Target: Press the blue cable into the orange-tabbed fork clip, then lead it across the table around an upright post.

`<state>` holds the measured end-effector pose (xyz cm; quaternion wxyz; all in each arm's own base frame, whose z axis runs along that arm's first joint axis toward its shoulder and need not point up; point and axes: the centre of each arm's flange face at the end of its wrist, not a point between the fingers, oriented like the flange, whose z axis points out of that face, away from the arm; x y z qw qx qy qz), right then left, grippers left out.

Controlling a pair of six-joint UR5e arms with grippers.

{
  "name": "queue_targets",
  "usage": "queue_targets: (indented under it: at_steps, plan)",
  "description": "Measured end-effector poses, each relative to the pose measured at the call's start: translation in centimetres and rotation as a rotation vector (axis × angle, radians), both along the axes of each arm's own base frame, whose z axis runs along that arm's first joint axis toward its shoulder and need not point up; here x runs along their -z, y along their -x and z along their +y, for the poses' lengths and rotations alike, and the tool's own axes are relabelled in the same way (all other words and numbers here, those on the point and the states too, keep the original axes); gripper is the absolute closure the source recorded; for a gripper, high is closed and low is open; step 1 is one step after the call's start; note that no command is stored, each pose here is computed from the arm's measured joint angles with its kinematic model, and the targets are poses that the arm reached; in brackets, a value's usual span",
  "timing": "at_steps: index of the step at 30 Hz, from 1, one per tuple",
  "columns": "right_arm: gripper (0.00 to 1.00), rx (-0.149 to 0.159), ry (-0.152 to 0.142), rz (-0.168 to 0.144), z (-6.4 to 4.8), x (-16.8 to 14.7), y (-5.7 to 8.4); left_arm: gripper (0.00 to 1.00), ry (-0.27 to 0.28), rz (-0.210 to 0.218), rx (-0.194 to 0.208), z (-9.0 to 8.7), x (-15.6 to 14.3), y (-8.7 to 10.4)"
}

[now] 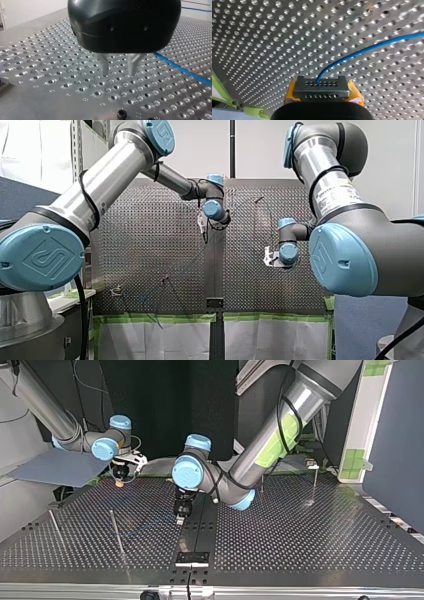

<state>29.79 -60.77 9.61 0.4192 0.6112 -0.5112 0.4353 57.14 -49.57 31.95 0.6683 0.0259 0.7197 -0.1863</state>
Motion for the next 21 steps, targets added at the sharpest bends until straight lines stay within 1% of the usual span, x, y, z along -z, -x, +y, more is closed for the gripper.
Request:
queue_targets:
  at_steps: [1, 2, 4, 5, 6, 10, 18, 21]
  plan:
    - [1.00, 0.001, -0.003, 0.001, 0.0, 0.3, 0.0, 0.36, -0.001, 0.001, 0.000, 0.0, 0.0, 0.0]
    - [1.00, 0.003, -0.006, 0.001, 0.0, 0.6, 0.1, 0.36, -0.001, 0.002, 0.000, 0.0, 0.0, 0.0]
    - [1.00, 0.007, -0.012, 0.003, 0.0, 1.2, 0.2, 0.22, -0.004, 0.004, -0.001, 0.0, 0.0, 0.1]
    - [1.00, 0.008, -0.015, 0.004, 0.0, 1.5, 0.2, 0.22, -0.005, 0.005, -0.002, 0.0, 0.1, 0.1]
    - [1.00, 0.010, -0.018, 0.005, 0.1, 1.8, 0.2, 0.20, -0.006, 0.005, -0.005, 0.1, 0.1, 0.1]
    - [1.00, 0.015, -0.021, 0.006, 0.0, 2.5, 0.4, 0.20, -0.007, 0.006, -0.013, 0.2, 0.1, 0.0]
    - [1.00, 0.025, -0.017, 0.003, -0.2, 3.0, 0.8, 0.20, -0.008, 0.008, -0.015, 0.2, 0.1, 0.1]
    - [1.00, 0.030, -0.008, -0.005, -0.3, 3.4, 1.0, 0.20, -0.008, 0.008, -0.015, 0.2, 0.1, 0.1]
